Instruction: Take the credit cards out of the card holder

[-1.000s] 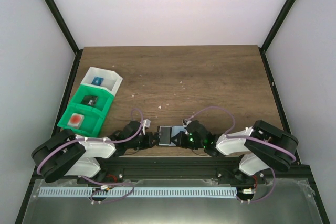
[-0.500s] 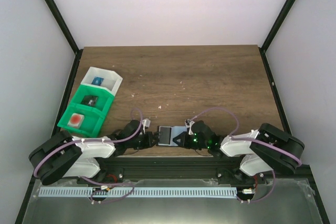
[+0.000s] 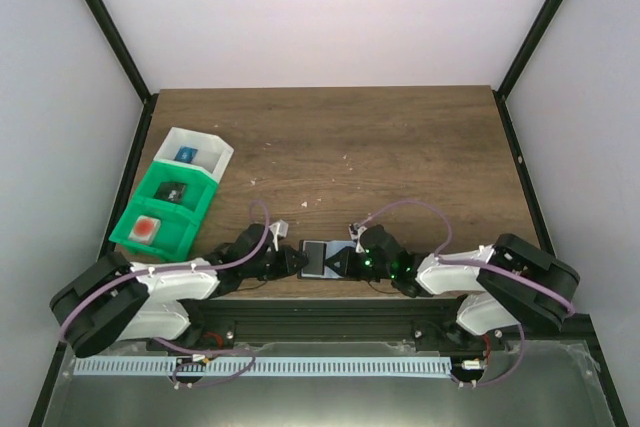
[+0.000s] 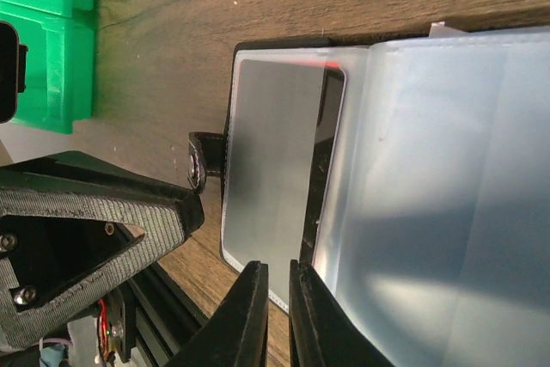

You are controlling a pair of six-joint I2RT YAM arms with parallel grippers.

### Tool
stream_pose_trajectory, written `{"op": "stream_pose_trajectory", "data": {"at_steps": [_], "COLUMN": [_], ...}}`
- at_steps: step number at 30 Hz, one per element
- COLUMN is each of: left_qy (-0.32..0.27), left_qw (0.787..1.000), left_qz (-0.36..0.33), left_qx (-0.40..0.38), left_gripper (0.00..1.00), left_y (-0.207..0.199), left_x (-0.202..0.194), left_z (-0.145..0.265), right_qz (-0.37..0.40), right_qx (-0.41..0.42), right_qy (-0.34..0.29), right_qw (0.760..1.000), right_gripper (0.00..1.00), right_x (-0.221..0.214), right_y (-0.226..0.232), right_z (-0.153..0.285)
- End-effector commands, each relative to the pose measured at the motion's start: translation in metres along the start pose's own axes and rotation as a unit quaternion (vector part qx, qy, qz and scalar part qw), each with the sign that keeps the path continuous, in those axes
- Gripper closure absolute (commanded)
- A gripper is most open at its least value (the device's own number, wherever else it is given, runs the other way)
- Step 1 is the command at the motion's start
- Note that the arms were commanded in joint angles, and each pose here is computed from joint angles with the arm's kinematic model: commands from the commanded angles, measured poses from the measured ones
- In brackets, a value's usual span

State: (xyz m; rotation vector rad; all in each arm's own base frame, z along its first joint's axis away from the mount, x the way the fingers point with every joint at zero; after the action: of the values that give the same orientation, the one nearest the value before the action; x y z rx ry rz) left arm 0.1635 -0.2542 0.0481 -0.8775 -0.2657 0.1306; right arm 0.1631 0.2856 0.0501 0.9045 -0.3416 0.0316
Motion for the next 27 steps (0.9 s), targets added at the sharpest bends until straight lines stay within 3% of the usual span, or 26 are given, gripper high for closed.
{"op": "stream_pose_trajectory", "data": {"at_steps": [1, 4, 13, 27], "left_qy": [0.003, 0.008, 0.016, -0.004], "left_qw": [1.000, 1.000, 0.999, 0.999], "left_qz": [-0.001, -0.001, 0.010, -0.008], "left_qx": [-0.018, -0.013, 0.038, 0.035], "left_gripper": [0.88, 0.94, 0.97, 0.95], "left_y": [-0.004, 0.002, 0.037, 0.018], "left_x": [0.000, -0.002, -0.013, -0.001], "left_z": [-0.005, -0.009, -0.016, -0.007], "right_qz": [0.003, 0.003, -0.012, -0.026], "right_qx": [0.000, -0.005, -0.044, -0.065], "right_qy": [-0.011, -0.011, -0.013, -0.014], "right_qw": [1.000, 1.000, 0.999, 0.997], "right_gripper": [0.90, 0.87, 0.82, 0.79], "right_x": [0.011, 0.013, 0.012, 0.011], "right_y": [0.008, 0.005, -0.013, -0.022], "right_z": [-0.006, -0.011, -0.018, -0.020]}}
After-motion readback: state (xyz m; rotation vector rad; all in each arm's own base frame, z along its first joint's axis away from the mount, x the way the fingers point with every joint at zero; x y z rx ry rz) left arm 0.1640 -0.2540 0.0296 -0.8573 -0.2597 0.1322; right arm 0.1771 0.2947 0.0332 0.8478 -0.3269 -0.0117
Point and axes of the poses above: each gripper's point midway between its finger pads, its own z axis back along the fingers, its own y axis along the line the jaws close on, x = y × z, the point moved 1 cm from there along z, back along the fingers, and after that the axes turned 4 degrees about z, right-handed, at the moved point
